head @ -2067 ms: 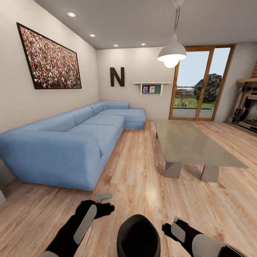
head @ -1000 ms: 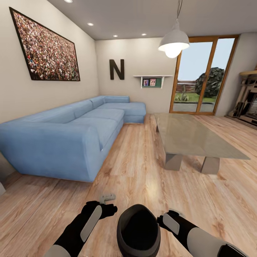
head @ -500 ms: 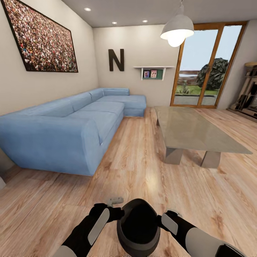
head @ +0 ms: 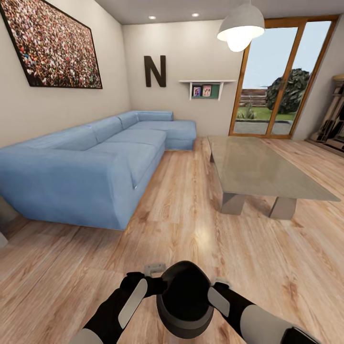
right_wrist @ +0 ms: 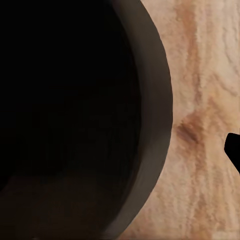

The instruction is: Place each of the two pumpkins and all three candles from the living room inside a cabinet in the living room (use any cabinet), then make sure every cabinet is closed, and position the cauldron so it is next to a table in the living room.

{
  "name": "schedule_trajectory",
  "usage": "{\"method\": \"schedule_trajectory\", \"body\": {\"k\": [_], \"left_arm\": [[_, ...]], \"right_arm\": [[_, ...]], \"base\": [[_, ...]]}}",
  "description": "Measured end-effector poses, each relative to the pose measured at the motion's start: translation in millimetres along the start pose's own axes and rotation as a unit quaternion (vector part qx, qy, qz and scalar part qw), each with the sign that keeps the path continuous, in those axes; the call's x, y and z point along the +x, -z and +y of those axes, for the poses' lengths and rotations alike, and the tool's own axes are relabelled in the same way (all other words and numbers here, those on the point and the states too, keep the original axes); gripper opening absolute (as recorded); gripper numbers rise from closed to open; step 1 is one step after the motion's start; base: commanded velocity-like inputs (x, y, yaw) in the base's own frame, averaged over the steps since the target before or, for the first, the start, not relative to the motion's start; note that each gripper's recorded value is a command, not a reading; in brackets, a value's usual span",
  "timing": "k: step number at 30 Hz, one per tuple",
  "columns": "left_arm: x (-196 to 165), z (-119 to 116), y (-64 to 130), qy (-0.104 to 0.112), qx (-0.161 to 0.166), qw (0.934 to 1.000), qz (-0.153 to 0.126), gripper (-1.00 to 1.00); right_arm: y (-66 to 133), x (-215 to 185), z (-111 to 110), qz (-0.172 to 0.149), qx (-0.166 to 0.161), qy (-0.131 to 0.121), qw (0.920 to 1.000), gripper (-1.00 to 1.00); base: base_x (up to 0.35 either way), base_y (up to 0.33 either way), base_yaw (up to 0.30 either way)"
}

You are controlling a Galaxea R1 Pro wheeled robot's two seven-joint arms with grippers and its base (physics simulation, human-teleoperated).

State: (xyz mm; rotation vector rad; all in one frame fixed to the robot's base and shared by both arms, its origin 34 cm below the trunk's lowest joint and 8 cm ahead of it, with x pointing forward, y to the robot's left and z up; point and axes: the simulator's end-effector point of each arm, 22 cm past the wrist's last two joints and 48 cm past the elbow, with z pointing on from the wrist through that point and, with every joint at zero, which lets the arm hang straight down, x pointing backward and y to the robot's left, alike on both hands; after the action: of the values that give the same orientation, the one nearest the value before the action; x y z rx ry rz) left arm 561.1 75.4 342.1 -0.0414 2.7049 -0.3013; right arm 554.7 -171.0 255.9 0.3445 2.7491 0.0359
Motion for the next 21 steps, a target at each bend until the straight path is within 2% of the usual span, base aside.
{"method": "schedule_trajectory", "body": {"k": [4,11,21], "left_arm": [[-0.3,-0.2,0.1,0.0,0.0,1.0,0.0,1.0],[8.4,2.4,-9.2,0.002,-0.001,0.9999,0.012,1.0],[8.1,1.3,-8.9,0.002,0.0,0.9999,0.011,1.0]], "right_arm": [[0.4,0.7,8.3,0.0,-0.014,0.003,0.9999,1.0],[-8.7,11.0,7.0,0.012,-0.013,0.003,0.9998,1.0],[-8.7,10.9,6.9,0.012,-0.013,0.003,0.9998,1.0]], "base": [[0.0,0.0,0.0],[0.0,0.0,0.0],[0.0,0.0,0.0]]}}
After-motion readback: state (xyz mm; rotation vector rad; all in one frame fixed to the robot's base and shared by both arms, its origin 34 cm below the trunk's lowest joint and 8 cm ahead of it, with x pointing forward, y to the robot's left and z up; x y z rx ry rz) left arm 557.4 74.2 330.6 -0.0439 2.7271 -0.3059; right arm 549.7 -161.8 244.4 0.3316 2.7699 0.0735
